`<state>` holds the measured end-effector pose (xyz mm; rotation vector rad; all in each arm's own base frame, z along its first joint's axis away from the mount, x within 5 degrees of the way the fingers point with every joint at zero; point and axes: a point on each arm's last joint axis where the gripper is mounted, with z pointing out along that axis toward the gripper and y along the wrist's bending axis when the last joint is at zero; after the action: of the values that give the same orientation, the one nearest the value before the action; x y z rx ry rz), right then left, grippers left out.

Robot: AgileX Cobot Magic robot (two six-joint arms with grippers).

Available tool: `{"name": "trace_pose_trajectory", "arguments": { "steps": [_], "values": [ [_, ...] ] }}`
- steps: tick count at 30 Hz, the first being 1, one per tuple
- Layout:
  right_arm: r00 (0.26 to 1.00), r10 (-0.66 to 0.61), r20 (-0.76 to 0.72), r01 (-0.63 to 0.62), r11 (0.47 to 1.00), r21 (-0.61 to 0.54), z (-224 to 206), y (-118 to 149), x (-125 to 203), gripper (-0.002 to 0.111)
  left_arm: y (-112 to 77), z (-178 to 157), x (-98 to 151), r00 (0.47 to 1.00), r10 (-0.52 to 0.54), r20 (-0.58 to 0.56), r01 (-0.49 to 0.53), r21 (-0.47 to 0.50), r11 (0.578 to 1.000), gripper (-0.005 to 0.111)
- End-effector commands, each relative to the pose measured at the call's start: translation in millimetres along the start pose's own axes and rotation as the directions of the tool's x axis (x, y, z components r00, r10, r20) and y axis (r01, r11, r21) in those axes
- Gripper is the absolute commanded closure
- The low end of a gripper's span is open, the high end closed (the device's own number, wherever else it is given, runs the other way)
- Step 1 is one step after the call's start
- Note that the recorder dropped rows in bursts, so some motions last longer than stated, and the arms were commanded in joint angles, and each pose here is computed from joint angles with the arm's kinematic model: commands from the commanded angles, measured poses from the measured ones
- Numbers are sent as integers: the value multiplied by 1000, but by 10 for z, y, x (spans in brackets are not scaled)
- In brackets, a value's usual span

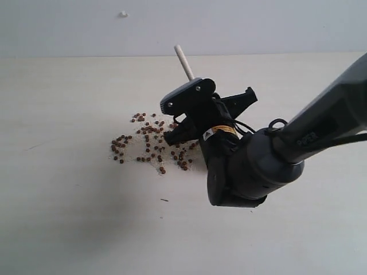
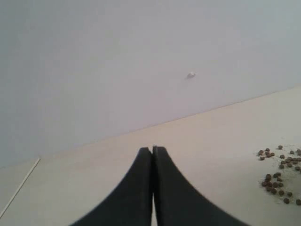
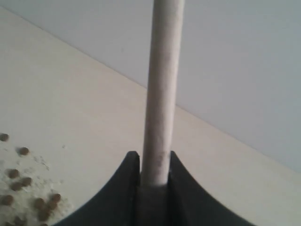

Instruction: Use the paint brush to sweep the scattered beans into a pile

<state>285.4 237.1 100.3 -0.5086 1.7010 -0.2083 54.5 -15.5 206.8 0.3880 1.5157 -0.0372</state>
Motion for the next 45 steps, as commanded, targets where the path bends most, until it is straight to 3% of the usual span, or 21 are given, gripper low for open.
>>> {"name": "trace_pose_trajectory", "arguments": {
  "steps": [1, 5, 8, 12, 15, 24, 28, 36, 41, 45],
  "values": [
    [998, 53, 29, -52, 998, -28, 15, 147, -173, 108, -2, -2, 9, 1000, -1, 0, 1, -1, 1000, 107],
    [986, 163, 31, -162, 986, -32, 81, 196, -308, 108, -2, -2, 9, 1000, -1, 0, 1, -1, 1000, 107],
    [978, 200, 59, -203, 978, 50, 94, 141, -383, 108, -2, -2, 9, 1000, -1, 0, 1, -1, 1000, 107],
    [994, 82, 78, -97, 971, 218, 39, -53, -492, 108, -2, -2, 9, 1000, -1, 0, 1, -1, 1000, 107],
    [998, 19, 52, -32, 963, 268, 17, -115, -518, 108, -2, -2, 9, 1000, -1, 0, 1, -1, 1000, 107],
    [985, 108, -131, -49, 919, 391, -1, -178, -250, 108, -2, -2, 9, 1000, -1, 0, 1, -1, 1000, 107],
    [977, 90, -192, -14, 931, 364, -8, -123, -56, 108, -2, -2, 9, 1000, -2, 0, 2, -1, 1000, 107],
    [932, 190, -309, -124, 967, 222, 12, 60, 93, 108, -2, -2, 9, 1000, -2, 0, 2, -1, 1000, 107],
    [942, 172, -288, -131, 979, 155, 29, 113, 59, 108, -2, -2, 9, 1000, 0, 0, 0, -1, 1000, 107],
    [933, 251, -257, -222, 966, 135, 40, 149, 34, 108, -2, -2, 9, 1000, 0, 0, 0, -1, 1000, 107]
  ]
}}
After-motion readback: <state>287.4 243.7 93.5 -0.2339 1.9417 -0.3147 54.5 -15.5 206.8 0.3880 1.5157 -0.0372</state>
